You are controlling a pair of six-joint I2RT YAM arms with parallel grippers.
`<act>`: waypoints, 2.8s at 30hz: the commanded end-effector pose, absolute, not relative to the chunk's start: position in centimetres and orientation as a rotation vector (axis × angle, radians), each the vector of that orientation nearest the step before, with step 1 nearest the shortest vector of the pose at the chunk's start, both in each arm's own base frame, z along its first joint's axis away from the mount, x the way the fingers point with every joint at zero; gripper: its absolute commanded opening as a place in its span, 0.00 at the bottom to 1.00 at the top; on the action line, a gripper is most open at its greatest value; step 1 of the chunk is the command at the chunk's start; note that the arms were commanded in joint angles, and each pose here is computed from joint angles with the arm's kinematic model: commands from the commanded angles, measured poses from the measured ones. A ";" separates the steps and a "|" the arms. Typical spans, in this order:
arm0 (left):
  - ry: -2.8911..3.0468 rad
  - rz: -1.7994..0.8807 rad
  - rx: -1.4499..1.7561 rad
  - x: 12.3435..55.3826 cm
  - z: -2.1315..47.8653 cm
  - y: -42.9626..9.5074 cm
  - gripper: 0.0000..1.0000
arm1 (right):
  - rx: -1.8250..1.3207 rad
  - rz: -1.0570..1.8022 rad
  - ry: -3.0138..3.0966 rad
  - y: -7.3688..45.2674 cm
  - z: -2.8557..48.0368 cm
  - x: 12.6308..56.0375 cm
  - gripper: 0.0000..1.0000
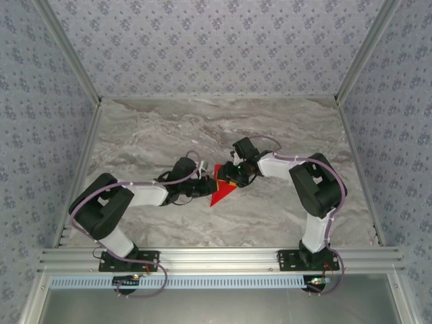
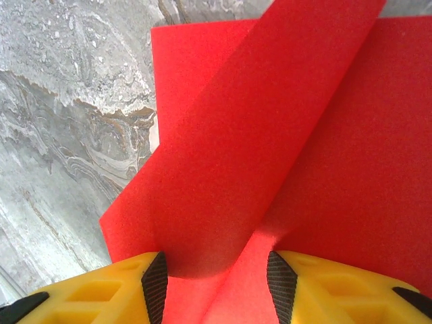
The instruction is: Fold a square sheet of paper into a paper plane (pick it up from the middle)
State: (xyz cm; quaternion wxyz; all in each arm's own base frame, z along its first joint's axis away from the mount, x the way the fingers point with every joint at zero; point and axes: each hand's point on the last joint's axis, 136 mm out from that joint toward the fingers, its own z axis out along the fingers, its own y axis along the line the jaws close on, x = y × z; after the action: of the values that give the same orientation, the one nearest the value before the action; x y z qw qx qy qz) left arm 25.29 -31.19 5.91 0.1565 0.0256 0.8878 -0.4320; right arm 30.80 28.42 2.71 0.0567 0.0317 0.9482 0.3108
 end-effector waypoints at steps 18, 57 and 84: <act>2.605 -1.142 0.042 26.1 4.5 -31.1 0.06 | 0.172 0.614 3.059 25.0 -3.0 28.7 0.46; 2.667 -1.051 0.032 26.2 2.5 -30.5 0.03 | 0.076 0.320 3.162 23.8 -6.0 27.8 0.44; 2.703 -0.993 0.023 25.9 1.6 -29.9 0.02 | 0.057 0.249 3.200 23.6 -7.2 27.2 0.46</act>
State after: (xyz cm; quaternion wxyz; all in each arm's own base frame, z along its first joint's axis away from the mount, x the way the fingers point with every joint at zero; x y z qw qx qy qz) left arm 26.05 -30.13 2.45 0.1377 -0.0002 0.9212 -0.3639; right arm 31.11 28.93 1.21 0.0323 0.0070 0.9753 0.2186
